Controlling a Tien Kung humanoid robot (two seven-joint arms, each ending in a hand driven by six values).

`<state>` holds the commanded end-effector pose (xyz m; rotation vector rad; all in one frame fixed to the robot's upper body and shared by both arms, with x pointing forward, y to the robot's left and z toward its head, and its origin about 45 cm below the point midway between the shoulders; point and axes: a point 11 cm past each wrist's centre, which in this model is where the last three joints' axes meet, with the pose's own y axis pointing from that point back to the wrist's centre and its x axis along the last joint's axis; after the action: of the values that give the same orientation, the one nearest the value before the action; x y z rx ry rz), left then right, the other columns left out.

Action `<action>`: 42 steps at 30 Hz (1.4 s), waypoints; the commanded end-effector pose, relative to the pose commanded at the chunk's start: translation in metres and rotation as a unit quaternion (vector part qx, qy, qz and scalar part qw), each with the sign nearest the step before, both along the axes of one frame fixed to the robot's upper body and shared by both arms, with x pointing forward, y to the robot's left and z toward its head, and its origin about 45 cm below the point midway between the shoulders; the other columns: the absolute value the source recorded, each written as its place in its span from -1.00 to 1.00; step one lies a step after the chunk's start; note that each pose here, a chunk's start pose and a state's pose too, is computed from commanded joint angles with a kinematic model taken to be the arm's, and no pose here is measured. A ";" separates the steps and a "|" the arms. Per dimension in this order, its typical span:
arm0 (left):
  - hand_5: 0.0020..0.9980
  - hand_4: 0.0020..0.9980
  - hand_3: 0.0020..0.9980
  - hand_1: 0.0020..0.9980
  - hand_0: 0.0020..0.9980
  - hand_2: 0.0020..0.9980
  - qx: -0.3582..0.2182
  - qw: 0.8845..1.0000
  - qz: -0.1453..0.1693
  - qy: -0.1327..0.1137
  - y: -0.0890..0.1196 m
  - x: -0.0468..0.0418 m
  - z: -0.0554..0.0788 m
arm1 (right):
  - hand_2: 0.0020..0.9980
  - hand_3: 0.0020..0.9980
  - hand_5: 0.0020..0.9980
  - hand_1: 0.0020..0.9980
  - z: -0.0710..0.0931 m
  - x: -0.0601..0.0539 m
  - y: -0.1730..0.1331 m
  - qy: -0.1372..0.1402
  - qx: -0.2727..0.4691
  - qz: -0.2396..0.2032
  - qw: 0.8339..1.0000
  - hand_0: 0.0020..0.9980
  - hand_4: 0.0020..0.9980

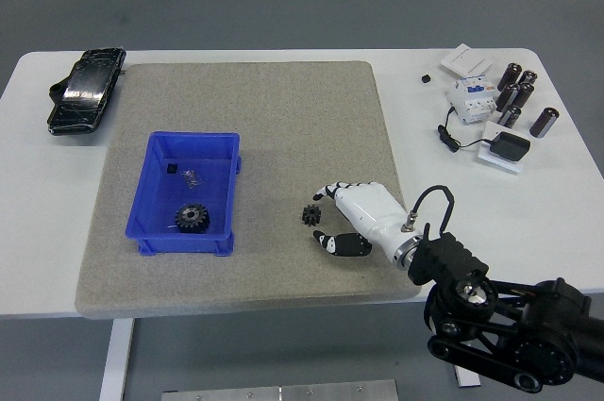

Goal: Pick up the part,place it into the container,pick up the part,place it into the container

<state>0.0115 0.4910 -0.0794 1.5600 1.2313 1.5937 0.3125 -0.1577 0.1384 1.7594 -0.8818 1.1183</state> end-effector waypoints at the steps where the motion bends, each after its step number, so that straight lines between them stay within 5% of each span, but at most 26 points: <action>1: -0.51 0.22 0.16 0.27 0.36 0.20 0.000 1.000 0.000 0.000 0.000 -0.0001 0.000 | 0.57 0.52 -0.17 0.33 -0.001 0.001 0.000 0.001 -0.001 0.000 1.000 0.01 0.41; 20: -0.52 0.23 0.16 0.27 0.36 0.20 -0.001 1.000 -0.001 -0.003 -0.001 0.0014 -0.001 | 0.50 0.49 -0.15 0.19 -0.006 0.007 0.015 0.005 0.001 0.013 1.000 -0.09 0.42; 21: -0.51 0.24 0.16 0.27 0.36 0.21 -0.001 1.000 -0.001 -0.003 -0.001 0.0014 0.000 | 0.37 0.44 -0.15 0.10 -0.007 0.008 0.015 0.005 0.000 0.014 1.000 -0.14 0.42; 42: -0.51 0.26 0.16 0.27 0.36 0.21 -0.001 1.000 0.000 -0.006 -0.001 0.0027 -0.001 | -0.04 0.34 -0.27 -0.10 -0.015 0.009 0.013 0.003 -0.010 0.015 1.000 -0.25 0.23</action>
<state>0.0143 0.4899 -0.0800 1.5466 1.2263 1.5990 0.3218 -0.1448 0.1233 1.7637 -0.8404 1.1375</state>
